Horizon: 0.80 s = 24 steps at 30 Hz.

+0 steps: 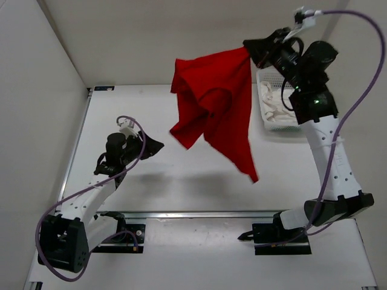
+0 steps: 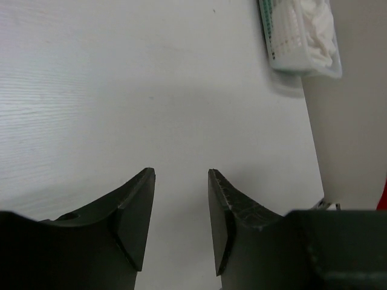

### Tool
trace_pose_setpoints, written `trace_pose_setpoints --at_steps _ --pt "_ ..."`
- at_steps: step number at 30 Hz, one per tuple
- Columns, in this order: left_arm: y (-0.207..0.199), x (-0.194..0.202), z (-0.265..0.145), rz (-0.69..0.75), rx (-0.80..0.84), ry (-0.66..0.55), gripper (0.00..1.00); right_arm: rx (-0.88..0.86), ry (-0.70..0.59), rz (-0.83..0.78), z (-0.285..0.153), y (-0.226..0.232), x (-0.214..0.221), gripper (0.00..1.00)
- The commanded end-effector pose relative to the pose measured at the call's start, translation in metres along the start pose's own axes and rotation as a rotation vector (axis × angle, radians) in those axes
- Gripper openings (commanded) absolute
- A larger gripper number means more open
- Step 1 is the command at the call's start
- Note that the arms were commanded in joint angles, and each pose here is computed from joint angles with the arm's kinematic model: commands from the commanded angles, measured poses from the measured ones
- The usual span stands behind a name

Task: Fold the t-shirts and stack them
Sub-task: Move the tshirt to the center of the board

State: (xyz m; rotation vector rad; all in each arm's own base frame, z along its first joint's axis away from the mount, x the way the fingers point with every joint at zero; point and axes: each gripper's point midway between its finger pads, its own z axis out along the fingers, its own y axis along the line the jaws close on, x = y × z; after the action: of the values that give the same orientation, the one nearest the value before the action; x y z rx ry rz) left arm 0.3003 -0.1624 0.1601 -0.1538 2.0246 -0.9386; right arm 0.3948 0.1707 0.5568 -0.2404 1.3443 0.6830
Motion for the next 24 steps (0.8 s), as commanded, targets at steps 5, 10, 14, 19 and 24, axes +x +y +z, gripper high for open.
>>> trace_pose_setpoints --at_steps 5,10,14,19,24 --pt "0.016 -0.018 -0.014 -0.013 -0.067 -0.065 0.52 -0.050 0.290 0.441 -0.020 -0.052 0.215 0.02" --pt "0.028 0.010 -0.004 0.026 -0.140 -0.014 0.54 0.151 0.398 0.487 -0.044 -0.095 0.277 0.37" --pt "0.045 0.032 0.000 0.039 -0.200 0.033 0.54 0.329 0.448 0.308 -0.056 -0.097 0.289 0.48" --pt "0.052 0.059 0.001 0.090 -0.246 0.077 0.55 0.250 0.652 0.148 -0.088 -0.027 0.359 0.09" --pt "0.064 0.065 0.003 0.064 -0.269 0.087 0.57 0.163 0.827 -0.001 -0.093 0.022 0.423 0.12"
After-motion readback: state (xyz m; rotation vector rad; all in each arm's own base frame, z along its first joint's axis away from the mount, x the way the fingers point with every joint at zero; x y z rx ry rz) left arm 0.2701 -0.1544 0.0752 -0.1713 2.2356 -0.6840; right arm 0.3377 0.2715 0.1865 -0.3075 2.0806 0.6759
